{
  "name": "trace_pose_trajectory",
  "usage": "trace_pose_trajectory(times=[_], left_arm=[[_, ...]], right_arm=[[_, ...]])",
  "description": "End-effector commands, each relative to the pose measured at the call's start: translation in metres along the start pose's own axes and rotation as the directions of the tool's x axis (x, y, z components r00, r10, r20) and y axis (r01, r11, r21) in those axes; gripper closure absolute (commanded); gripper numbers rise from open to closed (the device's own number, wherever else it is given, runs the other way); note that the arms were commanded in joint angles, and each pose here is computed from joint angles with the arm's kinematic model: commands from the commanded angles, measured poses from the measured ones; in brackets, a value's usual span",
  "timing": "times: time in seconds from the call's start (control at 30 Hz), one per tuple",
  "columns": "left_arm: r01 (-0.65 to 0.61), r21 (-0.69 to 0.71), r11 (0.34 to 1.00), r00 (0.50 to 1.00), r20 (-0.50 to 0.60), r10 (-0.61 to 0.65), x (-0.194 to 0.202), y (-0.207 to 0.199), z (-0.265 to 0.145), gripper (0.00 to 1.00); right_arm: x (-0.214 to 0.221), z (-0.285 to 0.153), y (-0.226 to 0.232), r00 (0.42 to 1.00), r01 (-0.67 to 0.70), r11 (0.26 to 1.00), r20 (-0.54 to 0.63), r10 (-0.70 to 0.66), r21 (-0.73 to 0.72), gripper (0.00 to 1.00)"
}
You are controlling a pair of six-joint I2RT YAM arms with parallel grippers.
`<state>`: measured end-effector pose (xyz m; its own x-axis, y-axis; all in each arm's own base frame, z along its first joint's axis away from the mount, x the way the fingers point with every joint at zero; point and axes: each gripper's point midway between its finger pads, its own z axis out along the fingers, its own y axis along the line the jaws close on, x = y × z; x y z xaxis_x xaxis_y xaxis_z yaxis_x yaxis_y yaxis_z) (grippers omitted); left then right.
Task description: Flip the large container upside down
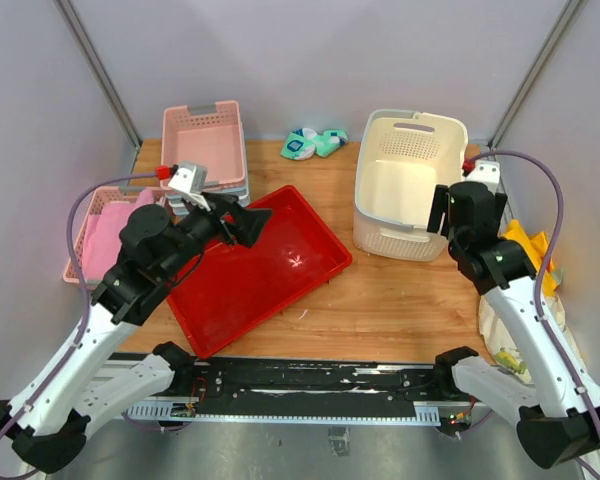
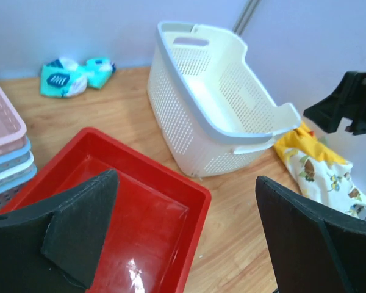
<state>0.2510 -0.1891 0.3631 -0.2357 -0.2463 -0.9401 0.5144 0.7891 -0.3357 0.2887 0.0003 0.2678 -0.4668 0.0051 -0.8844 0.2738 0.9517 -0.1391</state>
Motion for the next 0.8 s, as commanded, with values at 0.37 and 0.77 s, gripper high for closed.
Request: trace_pose_trajectory(times=[0.37,0.77], left_arm=[[0.073,-0.107,0.992,0.995,0.082,-0.065,0.02,0.03,-0.006,0.01],[0.145,-0.079,0.986,0.915,-0.368,-0.164,0.147,0.018,0.029,0.01]], right_arm=[[-0.038,-0.027,0.024,0.935,-0.148,0.959,0.282,0.215,-0.241,0.22],[-0.054,0.012,0.132,0.985,-0.113,0.914,-0.163,0.052,-0.389,0.21]])
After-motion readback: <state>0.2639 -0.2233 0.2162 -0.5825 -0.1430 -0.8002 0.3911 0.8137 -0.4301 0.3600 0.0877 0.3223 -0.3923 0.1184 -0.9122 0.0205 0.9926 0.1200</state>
